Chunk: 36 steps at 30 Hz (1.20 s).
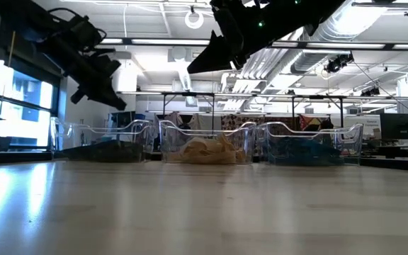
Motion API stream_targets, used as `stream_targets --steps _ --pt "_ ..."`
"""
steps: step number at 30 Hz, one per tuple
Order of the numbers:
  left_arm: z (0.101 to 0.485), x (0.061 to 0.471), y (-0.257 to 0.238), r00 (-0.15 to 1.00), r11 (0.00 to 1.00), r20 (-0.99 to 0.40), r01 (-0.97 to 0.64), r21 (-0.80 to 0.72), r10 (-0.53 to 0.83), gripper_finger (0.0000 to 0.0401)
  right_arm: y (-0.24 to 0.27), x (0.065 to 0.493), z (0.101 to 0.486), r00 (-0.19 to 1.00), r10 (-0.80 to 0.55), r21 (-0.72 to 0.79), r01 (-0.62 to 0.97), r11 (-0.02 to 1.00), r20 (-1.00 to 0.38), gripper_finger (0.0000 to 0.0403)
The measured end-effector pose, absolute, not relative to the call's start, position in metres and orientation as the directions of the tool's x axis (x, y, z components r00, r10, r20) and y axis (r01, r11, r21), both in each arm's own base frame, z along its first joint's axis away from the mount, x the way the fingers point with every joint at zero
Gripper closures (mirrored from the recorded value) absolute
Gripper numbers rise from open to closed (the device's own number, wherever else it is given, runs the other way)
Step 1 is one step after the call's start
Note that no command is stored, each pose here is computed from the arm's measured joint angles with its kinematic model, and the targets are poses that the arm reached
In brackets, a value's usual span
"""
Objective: Sort rubber bands into baskets
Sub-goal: Put the black rubber band into the left transparent bin, then return to Home Position
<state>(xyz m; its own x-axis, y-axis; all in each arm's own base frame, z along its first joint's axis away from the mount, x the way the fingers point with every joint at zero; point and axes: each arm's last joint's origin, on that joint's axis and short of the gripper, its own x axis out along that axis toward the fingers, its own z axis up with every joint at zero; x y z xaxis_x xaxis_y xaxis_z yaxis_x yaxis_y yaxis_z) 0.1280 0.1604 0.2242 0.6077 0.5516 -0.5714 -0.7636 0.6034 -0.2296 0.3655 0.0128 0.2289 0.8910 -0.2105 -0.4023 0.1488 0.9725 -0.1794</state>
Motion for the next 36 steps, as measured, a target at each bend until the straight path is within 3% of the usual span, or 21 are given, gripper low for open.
stream_targets --steps 15,26,31,36 --pt "0.186 0.130 0.185 0.501 0.519 -0.712 -0.825 -0.222 0.492 0.0392 0.011 0.365 0.229 0.889 -0.214 -0.197 0.144 0.970 -0.404 0.0403" --pt "0.191 0.135 0.181 0.529 0.593 -0.688 -0.786 -0.175 0.497 0.0302 0.010 0.365 0.227 0.880 -0.217 -0.196 0.145 0.970 -0.423 0.0403" --pt "0.203 0.141 0.174 0.581 0.637 -0.609 -0.755 -0.154 0.540 0.0265 0.005 0.364 0.225 0.873 -0.205 -0.190 0.132 0.973 -0.442 0.0403" --pt "0.213 0.146 0.159 0.617 0.668 -0.507 -0.737 -0.105 0.601 0.0255 0.002 0.364 0.226 0.874 -0.211 -0.215 0.126 0.968 -0.437 0.0403"
